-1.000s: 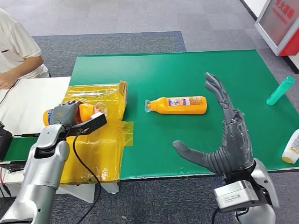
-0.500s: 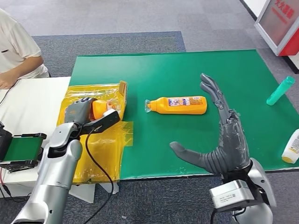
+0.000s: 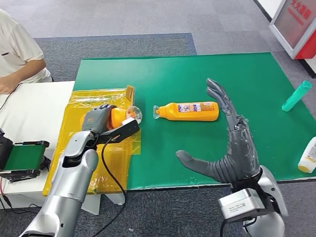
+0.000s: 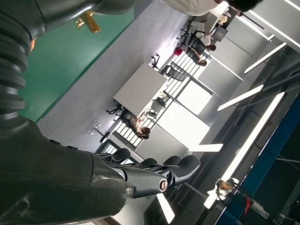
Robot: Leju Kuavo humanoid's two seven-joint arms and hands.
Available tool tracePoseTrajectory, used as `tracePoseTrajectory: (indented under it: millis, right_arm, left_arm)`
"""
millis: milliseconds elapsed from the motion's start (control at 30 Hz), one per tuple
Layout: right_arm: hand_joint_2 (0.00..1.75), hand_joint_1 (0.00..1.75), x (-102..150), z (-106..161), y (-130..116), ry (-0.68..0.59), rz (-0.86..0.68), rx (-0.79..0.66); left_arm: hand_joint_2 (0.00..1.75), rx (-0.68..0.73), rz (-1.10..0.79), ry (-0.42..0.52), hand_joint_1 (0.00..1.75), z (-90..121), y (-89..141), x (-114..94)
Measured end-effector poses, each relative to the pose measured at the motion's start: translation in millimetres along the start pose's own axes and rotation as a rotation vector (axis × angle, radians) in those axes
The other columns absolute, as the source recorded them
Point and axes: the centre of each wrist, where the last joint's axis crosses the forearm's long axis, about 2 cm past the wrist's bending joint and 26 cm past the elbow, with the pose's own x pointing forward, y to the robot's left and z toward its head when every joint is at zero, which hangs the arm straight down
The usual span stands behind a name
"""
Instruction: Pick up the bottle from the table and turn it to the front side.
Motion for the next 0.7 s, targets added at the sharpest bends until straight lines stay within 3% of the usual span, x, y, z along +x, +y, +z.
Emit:
tracePoseTrajectory:
  millis: [667,700]
  right_arm:
    - [1.75,0.00,-2,-1,1,-0.012,-0.007,-0.007]
    - [1.75,0.00,-2,-1,1,-0.012,-0.008,-0.007]
  left_arm:
    - [1.75,-0.050,0.091,-0.100,1.75,1,-15,33]
    - [1.75,-0.053,0.096,-0.102,1.53,1,-15,33]
